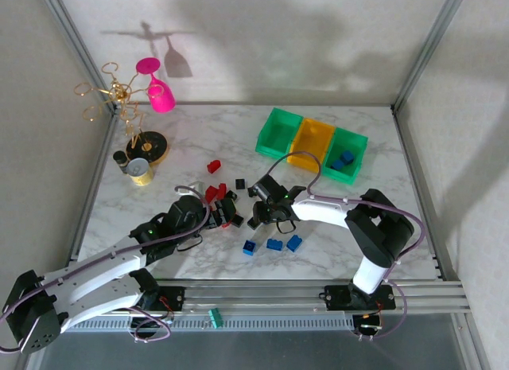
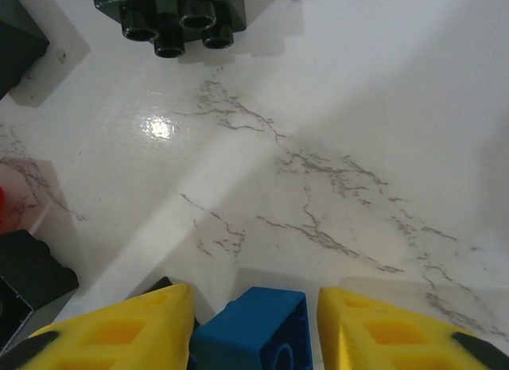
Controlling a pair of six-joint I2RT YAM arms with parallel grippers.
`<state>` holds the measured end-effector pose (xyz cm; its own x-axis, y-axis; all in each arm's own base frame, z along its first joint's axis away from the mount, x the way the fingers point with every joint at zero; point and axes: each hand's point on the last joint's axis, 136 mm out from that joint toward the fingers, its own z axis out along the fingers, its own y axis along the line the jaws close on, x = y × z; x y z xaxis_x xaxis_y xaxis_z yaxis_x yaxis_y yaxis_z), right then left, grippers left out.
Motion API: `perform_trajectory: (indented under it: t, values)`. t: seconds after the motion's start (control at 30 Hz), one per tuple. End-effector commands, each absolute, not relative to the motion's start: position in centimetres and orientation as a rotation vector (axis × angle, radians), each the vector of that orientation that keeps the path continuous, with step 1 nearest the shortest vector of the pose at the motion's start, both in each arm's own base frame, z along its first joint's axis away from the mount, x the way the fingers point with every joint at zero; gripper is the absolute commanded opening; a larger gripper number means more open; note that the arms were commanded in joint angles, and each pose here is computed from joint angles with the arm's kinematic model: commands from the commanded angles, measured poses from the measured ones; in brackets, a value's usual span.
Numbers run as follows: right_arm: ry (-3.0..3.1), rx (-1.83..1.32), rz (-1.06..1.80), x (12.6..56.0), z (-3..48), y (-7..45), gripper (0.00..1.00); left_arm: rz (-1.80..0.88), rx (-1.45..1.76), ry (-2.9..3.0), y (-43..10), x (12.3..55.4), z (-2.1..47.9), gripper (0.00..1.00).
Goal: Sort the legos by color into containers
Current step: Pick up the lego from the center of the table, then place the lego in the container.
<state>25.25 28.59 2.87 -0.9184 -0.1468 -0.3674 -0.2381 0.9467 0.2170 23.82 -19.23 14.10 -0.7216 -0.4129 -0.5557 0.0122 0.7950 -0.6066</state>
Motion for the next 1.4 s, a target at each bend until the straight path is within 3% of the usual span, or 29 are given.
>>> perform_trajectory:
  t: [0.0, 0.27, 0.53, 1.17, 1.37]
  values:
    - [2.752, -0.265, 0.316, 24.7, 2.7, 27.5, 0.41, -0.784, -0.271, 2.238, -19.7, 24.2, 14.9, 1.0]
    - [2.739, -0.256, 0.319, 24.9, 3.2, 27.6, 0.29, -0.796, -0.265, 2.236, -20.0, 24.4, 15.2, 1.0]
    - [2.674, -0.206, 0.302, 26.8, 6.0, 26.2, 0.24, -0.819, -0.255, 2.214, -20.7, 24.9, 16.3, 1.0]
    - [2.349, 0.391, 0.13, 41.2, 15.1, 7.0, 0.24, -0.893, -0.195, 2.151, -25.4, 28.7, 18.8, 1.0]
    - [2.317, 0.468, 0.092, 45.3, 14.3, 3.5, 0.24, -0.902, -0.173, 2.163, -27.1, 30.0, 18.7, 1.0]
